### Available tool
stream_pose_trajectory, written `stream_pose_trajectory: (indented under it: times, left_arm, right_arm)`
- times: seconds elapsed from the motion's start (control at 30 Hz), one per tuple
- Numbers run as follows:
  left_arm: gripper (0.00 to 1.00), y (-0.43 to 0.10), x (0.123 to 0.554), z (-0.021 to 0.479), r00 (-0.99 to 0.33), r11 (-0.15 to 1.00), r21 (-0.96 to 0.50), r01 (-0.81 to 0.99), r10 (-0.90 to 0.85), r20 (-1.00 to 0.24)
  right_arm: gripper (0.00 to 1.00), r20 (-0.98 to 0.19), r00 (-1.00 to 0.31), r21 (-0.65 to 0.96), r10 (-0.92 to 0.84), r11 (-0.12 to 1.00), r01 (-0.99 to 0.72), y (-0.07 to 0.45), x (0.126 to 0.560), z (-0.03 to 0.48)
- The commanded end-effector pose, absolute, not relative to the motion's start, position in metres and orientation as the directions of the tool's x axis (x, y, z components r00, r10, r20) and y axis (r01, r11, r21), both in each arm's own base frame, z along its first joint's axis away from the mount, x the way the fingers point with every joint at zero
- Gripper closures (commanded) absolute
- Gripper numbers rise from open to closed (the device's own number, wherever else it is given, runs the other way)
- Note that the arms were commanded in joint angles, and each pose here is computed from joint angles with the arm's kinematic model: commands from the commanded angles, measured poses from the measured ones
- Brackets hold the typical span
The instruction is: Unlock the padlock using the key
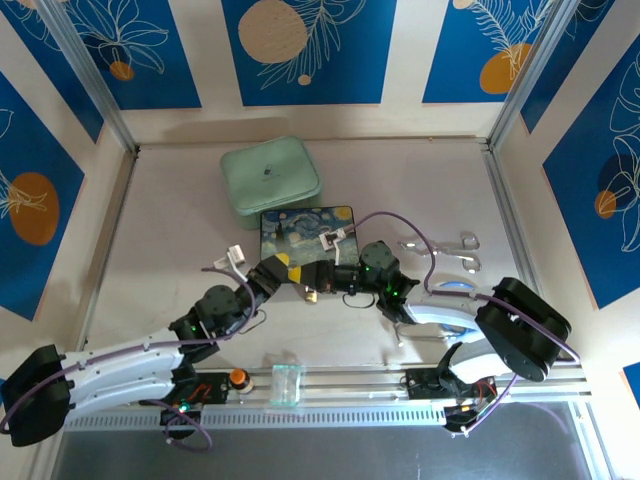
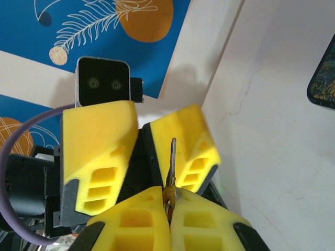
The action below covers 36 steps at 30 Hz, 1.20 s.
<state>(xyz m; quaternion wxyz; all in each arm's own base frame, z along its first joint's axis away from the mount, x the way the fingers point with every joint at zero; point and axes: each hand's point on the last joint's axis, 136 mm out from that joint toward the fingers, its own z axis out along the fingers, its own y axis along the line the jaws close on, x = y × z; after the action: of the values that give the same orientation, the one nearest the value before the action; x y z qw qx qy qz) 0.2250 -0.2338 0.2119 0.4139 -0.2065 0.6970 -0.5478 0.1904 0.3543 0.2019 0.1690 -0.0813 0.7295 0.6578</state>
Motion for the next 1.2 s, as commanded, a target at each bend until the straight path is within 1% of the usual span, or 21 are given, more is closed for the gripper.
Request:
stream_pose_trajectory:
  times: [0.0,0.07,0.1,0.13,0.17,0.23,0.3,0.37,0.43,0.47,0.5,0.53,0.57,0.6,0.63,0.7,0.77,0.87,1.0,1.1,1.17]
  left_arm:
    - [0.62,-0.236,0.225,0.196,-0.605,0.351,-0.929,0.119,-0.716,-0.348]
    - [0.66,-0.235,0.224,0.195,-0.604,0.338,-0.934,0.115,-0.722,-0.336]
    - [0.71,-0.236,0.224,0.196,-0.606,0.335,-0.935,0.121,-0.721,-0.336]
    - [0.78,-0.237,0.224,0.198,-0.609,0.336,-0.933,0.129,-0.716,-0.341]
    - [0.81,-0.239,0.223,0.201,-0.612,0.333,-0.933,0.138,-0.712,-0.344]
    - [0.83,-0.240,0.222,0.205,-0.616,0.329,-0.932,0.154,-0.705,-0.351]
    - [0.89,-0.240,0.221,0.207,-0.619,0.329,-0.930,0.162,-0.700,-0.355]
    - [1.00,-0.241,0.220,0.206,-0.630,0.339,-0.927,0.161,-0.688,-0.361]
    - [1.00,-0.244,0.218,0.204,-0.650,0.354,-0.923,0.153,-0.668,-0.363]
    - [1.00,-0.246,0.216,0.203,-0.663,0.362,-0.921,0.148,-0.654,-0.363]
    - [1.00,-0.246,0.215,0.204,-0.667,0.358,-0.921,0.151,-0.651,-0.363]
    - [1.00,-0.245,0.215,0.206,-0.662,0.345,-0.925,0.159,-0.658,-0.359]
    - [1.00,-0.242,0.215,0.209,-0.649,0.331,-0.930,0.160,-0.674,-0.352]
    - [1.00,-0.237,0.216,0.210,-0.636,0.328,-0.932,0.152,-0.690,-0.346]
    - [1.00,-0.232,0.218,0.211,-0.621,0.326,-0.935,0.138,-0.707,-0.338]
    - [1.00,-0.225,0.220,0.210,-0.598,0.305,-0.947,0.104,-0.741,-0.304]
    - [1.00,-0.222,0.221,0.206,-0.589,0.223,-0.972,0.068,-0.777,-0.220]
    - [1.00,-0.225,0.222,0.204,-0.590,0.146,-0.987,0.070,-0.792,-0.159]
    - [1.00,-0.221,0.224,0.204,-0.569,0.117,-0.990,0.082,-0.810,-0.143]
    - [1.00,-0.215,0.225,0.212,-0.544,0.126,-0.986,0.107,-0.823,-0.163]
    - [1.00,-0.213,0.224,0.219,-0.537,0.137,-0.983,0.121,-0.824,-0.181]
  right_arm:
    - [1.00,-0.381,-0.922,0.923,0.069,0.095,-0.374,0.359,0.188,0.211]
    - [1.00,-0.378,-0.924,0.924,0.062,0.091,-0.372,0.360,0.187,0.211]
    - [1.00,-0.376,-0.925,0.925,0.058,0.087,-0.371,0.361,0.187,0.211]
    - [1.00,-0.372,-0.927,0.926,0.055,0.085,-0.367,0.362,0.187,0.211]
    - [1.00,-0.367,-0.929,0.928,0.048,0.084,-0.362,0.363,0.187,0.210]
    - [1.00,-0.361,-0.932,0.931,0.038,0.078,-0.358,0.364,0.186,0.209]
    - [1.00,-0.357,-0.934,0.932,0.031,0.074,-0.354,0.365,0.186,0.209]
    - [1.00,-0.359,-0.933,0.932,0.037,0.072,-0.355,0.365,0.186,0.210]
    - [1.00,-0.360,-0.932,0.931,0.038,0.079,-0.356,0.364,0.187,0.210]
    - [0.94,-0.365,-0.931,0.929,0.035,0.078,-0.361,0.364,0.187,0.212]
    - [0.85,-0.362,-0.932,0.930,0.036,0.082,-0.358,0.363,0.188,0.211]
    - [0.72,-0.356,-0.934,0.932,0.044,0.086,-0.351,0.362,0.189,0.211]
    - [0.63,-0.351,-0.935,0.934,0.057,0.091,-0.346,0.360,0.190,0.210]
    - [0.57,-0.349,-0.934,0.935,0.073,0.094,-0.342,0.358,0.191,0.210]
    - [0.54,-0.346,-0.933,0.936,0.095,0.098,-0.337,0.356,0.193,0.210]
    - [0.54,-0.337,-0.933,0.940,0.127,0.095,-0.327,0.353,0.196,0.211]
    - [0.57,-0.318,-0.937,0.948,0.147,0.063,-0.312,0.353,0.197,0.218]
    - [0.62,-0.304,-0.941,0.952,0.152,0.003,-0.307,0.357,0.197,0.228]
    - [0.65,-0.303,-0.943,0.952,0.135,0.005,-0.305,0.365,0.193,0.226]
    - [0.65,-0.295,-0.947,0.955,0.126,0.013,-0.296,0.368,0.190,0.222]
    - [0.65,-0.284,-0.948,0.959,0.141,0.058,-0.279,0.365,0.194,0.212]
